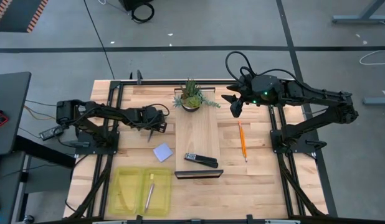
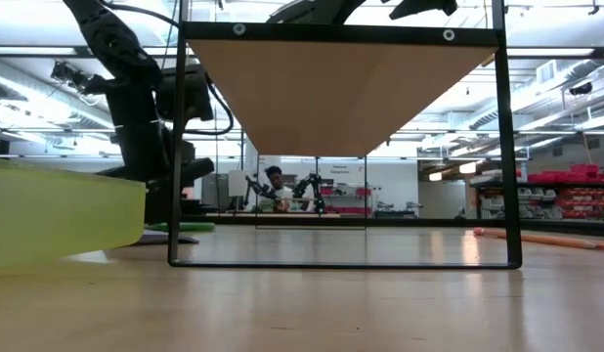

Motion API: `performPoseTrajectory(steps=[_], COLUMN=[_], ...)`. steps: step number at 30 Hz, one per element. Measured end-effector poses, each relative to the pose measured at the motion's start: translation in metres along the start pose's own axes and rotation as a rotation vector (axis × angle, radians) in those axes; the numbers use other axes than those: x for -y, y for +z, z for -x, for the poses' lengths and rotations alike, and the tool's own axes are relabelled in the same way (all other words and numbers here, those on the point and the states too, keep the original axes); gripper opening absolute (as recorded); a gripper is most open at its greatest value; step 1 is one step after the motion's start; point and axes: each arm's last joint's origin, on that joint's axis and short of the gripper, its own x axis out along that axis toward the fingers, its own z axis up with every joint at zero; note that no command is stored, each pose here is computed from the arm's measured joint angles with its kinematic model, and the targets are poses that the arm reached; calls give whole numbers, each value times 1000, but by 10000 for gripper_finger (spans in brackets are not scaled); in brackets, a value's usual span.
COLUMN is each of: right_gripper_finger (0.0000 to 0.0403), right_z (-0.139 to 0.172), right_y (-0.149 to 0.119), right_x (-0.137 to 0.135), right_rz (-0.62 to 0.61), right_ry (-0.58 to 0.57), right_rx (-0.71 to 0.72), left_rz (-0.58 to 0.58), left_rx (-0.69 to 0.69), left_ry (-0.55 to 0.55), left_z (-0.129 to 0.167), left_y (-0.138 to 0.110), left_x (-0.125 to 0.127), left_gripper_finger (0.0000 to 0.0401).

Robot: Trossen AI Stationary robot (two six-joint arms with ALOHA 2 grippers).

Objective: Pack school essentials
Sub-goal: Put the scissors into the supply box

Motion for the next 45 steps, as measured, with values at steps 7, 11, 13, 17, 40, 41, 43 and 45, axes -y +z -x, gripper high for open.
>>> performPoseTrajectory(steps=[7, 11, 13, 17, 40, 41, 43, 45], right_gripper_finger=[220, 220, 220, 220, 220, 220, 220, 220], right_z=[0, 0, 0, 0, 0, 0, 0, 0], right_y=[0, 0, 0, 0, 0, 0, 0, 0], right_x=[0, 0, 0, 0, 0, 0, 0, 1], right_rz=[12, 12, 12, 13, -1, 3, 13, 15], right_ry=[-1, -1, -1, -2, -4, -4, -6, -8], right_rx=[-2, -3, -3, -4, 0, 1, -2, -3], left_rz=[-4, -12, -17, -33, 72, 81, 82, 94], left_rx=[-15, -21, -32, -47, 22, 16, -14, -62], left_ry=[-9, 0, 12, 12, -213, -237, -266, -301], left_z=[5, 9, 11, 16, 98, 102, 108, 114], left_y=[7, 9, 10, 11, -26, -30, -39, -49], left_x=[5, 7, 7, 11, 21, 22, 23, 25], left_gripper_finger=[123, 123, 123, 123, 123, 123, 123, 123])
